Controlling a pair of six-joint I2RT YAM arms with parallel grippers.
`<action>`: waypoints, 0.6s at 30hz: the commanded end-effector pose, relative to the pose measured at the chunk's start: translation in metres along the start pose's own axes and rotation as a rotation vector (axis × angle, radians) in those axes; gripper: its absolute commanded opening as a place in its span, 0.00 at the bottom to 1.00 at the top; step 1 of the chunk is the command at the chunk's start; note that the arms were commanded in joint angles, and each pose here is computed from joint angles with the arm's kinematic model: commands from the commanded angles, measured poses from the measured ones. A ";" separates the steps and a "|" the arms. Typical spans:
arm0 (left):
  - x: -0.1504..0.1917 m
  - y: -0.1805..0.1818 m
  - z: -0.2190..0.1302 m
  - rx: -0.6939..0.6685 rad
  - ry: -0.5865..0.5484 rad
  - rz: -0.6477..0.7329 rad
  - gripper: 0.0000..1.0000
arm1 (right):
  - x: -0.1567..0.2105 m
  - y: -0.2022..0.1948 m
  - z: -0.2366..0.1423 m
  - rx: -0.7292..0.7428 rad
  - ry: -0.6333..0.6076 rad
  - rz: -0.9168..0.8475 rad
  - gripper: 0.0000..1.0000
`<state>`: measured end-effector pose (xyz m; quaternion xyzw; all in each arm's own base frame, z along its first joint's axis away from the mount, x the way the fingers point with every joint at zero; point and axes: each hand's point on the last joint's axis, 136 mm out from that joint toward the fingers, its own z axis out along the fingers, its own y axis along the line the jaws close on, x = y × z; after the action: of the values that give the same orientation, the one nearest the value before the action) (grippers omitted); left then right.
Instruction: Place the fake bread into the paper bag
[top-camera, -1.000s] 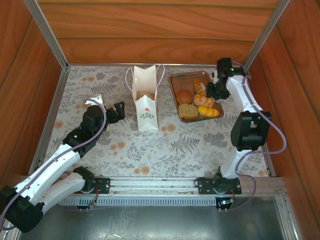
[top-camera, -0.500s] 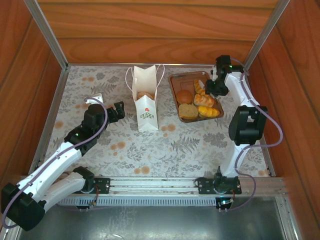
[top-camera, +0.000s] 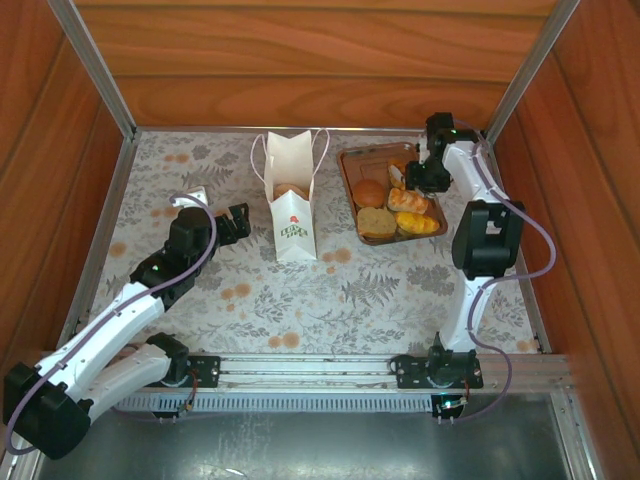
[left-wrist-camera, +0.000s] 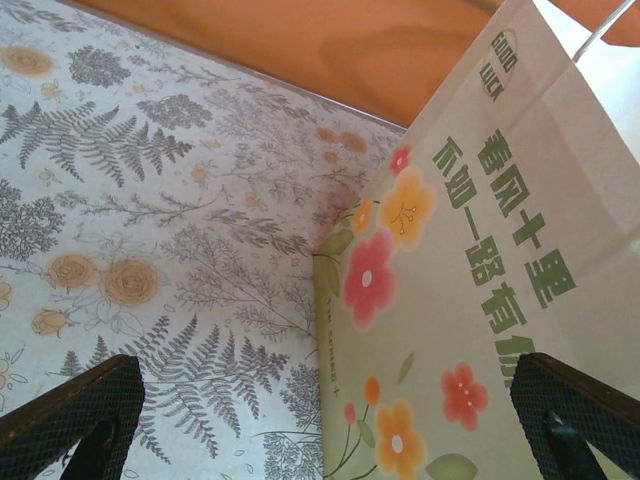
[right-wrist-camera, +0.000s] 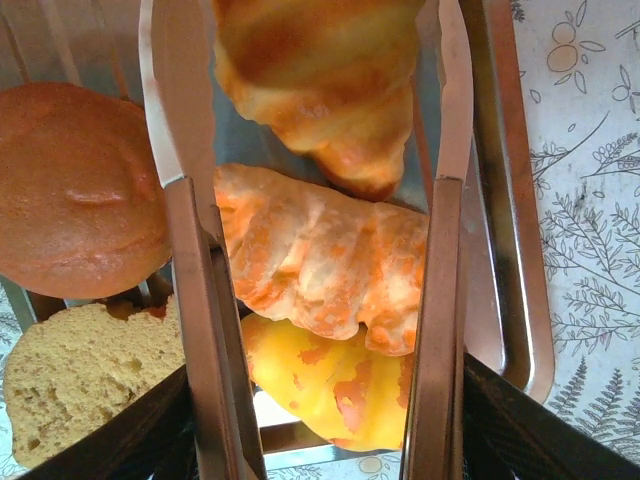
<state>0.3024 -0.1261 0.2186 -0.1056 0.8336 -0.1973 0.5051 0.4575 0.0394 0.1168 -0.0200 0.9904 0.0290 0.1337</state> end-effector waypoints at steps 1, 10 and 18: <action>-0.014 -0.006 -0.001 0.017 -0.029 -0.012 1.00 | -0.006 -0.003 -0.001 -0.002 -0.003 -0.005 0.62; -0.015 -0.007 -0.001 0.018 -0.030 -0.014 1.00 | -0.005 -0.002 0.017 -0.013 0.041 -0.014 0.62; -0.017 -0.010 -0.001 0.026 -0.032 -0.024 1.00 | -0.006 0.000 0.016 -0.027 0.052 -0.011 0.53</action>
<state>0.3038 -0.1253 0.2171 -0.1102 0.8345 -0.1966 0.5029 0.4645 0.0418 0.0940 -0.0258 0.9940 0.0323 0.1017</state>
